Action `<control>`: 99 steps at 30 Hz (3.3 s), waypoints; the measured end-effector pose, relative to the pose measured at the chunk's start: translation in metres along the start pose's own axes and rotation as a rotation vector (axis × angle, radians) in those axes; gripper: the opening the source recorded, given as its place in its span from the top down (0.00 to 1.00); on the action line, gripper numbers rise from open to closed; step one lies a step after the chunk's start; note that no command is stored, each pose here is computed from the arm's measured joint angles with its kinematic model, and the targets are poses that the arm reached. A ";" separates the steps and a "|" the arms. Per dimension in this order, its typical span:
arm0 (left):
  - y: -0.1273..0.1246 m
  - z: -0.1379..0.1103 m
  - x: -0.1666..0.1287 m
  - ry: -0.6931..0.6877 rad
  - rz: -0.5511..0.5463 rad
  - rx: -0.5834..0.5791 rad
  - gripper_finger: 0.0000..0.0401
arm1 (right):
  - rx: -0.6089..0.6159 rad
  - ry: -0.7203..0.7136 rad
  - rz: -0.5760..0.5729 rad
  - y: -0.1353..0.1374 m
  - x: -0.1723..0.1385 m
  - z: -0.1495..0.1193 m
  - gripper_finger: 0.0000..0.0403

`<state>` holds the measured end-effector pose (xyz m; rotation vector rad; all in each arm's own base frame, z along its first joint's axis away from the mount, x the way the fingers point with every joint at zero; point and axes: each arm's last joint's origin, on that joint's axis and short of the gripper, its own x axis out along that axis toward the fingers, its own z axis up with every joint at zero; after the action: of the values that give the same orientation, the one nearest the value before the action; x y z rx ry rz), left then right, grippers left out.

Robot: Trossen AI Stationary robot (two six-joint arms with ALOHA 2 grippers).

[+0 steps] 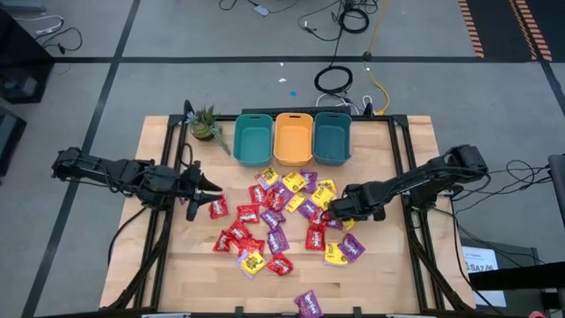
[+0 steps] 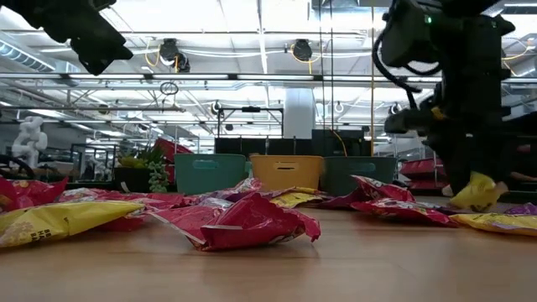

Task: Sort candy
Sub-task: Put the yellow candy into the dark blue bin, then adjust the dark blue bin

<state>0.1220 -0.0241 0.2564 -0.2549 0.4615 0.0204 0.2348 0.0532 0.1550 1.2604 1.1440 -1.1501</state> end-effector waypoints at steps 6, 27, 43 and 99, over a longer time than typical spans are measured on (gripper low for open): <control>0.000 0.000 0.000 -0.007 0.011 0.045 0.67 | -0.019 -0.025 -0.051 0.005 -0.037 0.000 0.96; 0.004 0.007 -0.001 -0.124 0.199 0.007 0.67 | -0.285 -0.502 0.156 0.020 -0.172 0.189 1.00; 0.005 0.007 -0.001 -0.130 0.220 0.006 0.67 | -0.445 -0.462 0.121 0.020 -0.137 0.260 0.69; 0.007 0.004 -0.001 -0.105 0.261 0.021 0.67 | -0.174 -0.279 0.091 -0.028 -0.037 0.260 0.64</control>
<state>0.1221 -0.0162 0.2586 -0.1711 0.3878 0.2829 0.2009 -0.2068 0.1884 0.9748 0.9465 -1.0945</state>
